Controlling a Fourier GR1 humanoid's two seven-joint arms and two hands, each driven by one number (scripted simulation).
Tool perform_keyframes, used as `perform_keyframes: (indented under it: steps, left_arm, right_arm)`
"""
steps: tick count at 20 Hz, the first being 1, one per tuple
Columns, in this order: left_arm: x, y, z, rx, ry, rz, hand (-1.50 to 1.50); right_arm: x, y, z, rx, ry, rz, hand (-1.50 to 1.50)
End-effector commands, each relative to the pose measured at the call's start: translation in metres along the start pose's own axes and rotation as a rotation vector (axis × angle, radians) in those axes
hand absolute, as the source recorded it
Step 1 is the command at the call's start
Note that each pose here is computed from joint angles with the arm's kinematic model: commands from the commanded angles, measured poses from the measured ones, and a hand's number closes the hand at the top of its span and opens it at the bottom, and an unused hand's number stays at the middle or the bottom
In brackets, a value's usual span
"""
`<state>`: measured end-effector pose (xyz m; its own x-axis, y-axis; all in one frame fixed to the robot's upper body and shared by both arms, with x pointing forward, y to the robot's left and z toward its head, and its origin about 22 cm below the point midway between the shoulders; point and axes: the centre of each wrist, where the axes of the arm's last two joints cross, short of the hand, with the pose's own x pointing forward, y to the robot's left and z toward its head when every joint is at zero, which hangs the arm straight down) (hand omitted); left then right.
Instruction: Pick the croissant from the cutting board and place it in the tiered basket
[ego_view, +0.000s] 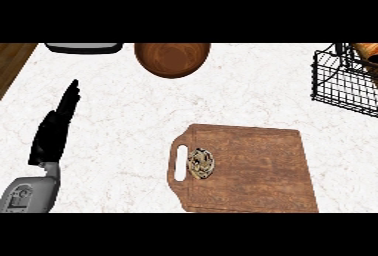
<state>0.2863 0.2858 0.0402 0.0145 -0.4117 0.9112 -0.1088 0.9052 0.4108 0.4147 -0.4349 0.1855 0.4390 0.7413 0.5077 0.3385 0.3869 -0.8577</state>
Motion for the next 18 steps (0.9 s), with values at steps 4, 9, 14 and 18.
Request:
perform_keyframes:
  steps: [4,9,14,18]
  left_arm:
    - [0.003,0.002,0.001,-0.005,-0.009,0.014,0.0]
    - [-0.005,0.001,-0.001,0.0,0.012,0.006,0.0]
    - [0.006,0.008,0.002,0.006,0.029,0.001,0.0]
    - [-0.015,0.013,0.015,0.019,0.036,0.0,0.0]
  right_arm:
    - [-0.001,-0.011,-0.001,-0.132,-0.037,-0.17,-1.5]
    - [-0.002,-0.052,-0.004,-0.255,-0.023,-0.219,-1.5]
    - [-0.025,-0.121,-0.004,-0.217,0.142,-0.292,-1.5]
    - [-0.091,-0.13,0.009,-0.173,0.162,-0.34,-1.5]
